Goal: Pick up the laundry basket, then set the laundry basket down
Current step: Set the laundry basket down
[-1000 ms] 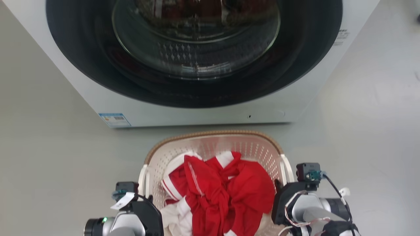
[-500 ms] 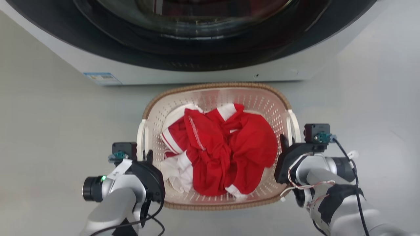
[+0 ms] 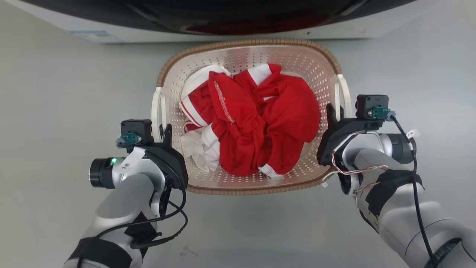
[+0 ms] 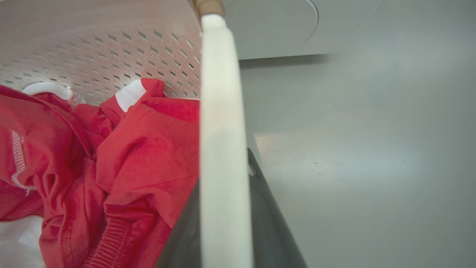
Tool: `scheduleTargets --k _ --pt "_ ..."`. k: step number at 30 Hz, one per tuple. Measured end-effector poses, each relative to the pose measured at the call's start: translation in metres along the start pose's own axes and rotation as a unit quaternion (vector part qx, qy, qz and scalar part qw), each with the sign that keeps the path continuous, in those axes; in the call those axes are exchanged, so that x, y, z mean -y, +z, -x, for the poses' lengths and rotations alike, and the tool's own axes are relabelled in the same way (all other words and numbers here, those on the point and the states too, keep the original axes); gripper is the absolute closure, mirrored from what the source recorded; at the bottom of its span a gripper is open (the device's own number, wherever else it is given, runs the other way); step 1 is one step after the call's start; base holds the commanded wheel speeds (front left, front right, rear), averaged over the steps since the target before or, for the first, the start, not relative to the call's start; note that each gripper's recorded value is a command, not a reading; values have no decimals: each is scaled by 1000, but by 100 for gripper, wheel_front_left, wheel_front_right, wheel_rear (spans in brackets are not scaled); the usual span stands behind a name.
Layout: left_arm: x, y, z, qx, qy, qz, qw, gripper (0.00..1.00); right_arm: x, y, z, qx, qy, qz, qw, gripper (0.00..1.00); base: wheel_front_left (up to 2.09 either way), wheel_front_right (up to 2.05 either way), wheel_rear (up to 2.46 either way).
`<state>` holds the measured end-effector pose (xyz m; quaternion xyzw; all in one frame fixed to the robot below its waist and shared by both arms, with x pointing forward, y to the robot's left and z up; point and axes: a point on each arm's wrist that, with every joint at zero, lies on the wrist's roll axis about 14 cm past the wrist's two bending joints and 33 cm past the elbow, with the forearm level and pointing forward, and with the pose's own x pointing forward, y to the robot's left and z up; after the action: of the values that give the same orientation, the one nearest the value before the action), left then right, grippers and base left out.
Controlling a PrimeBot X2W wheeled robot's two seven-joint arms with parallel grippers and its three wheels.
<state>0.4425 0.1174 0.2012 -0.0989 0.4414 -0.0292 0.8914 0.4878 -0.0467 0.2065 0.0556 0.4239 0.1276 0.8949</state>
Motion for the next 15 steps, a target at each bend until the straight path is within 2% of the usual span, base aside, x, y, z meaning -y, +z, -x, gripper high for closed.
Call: scheduleTargets --k 7,15 --pt "-9 -27 -14 -29 8 5 1000 100 3 -30 -18 -29 2 -6 1000 100 0 0 0" --pt "-15 -26 -29 -25 15 4 1000 100 3 -33 -35 -28 6 -3 1000 100 0 0 0"
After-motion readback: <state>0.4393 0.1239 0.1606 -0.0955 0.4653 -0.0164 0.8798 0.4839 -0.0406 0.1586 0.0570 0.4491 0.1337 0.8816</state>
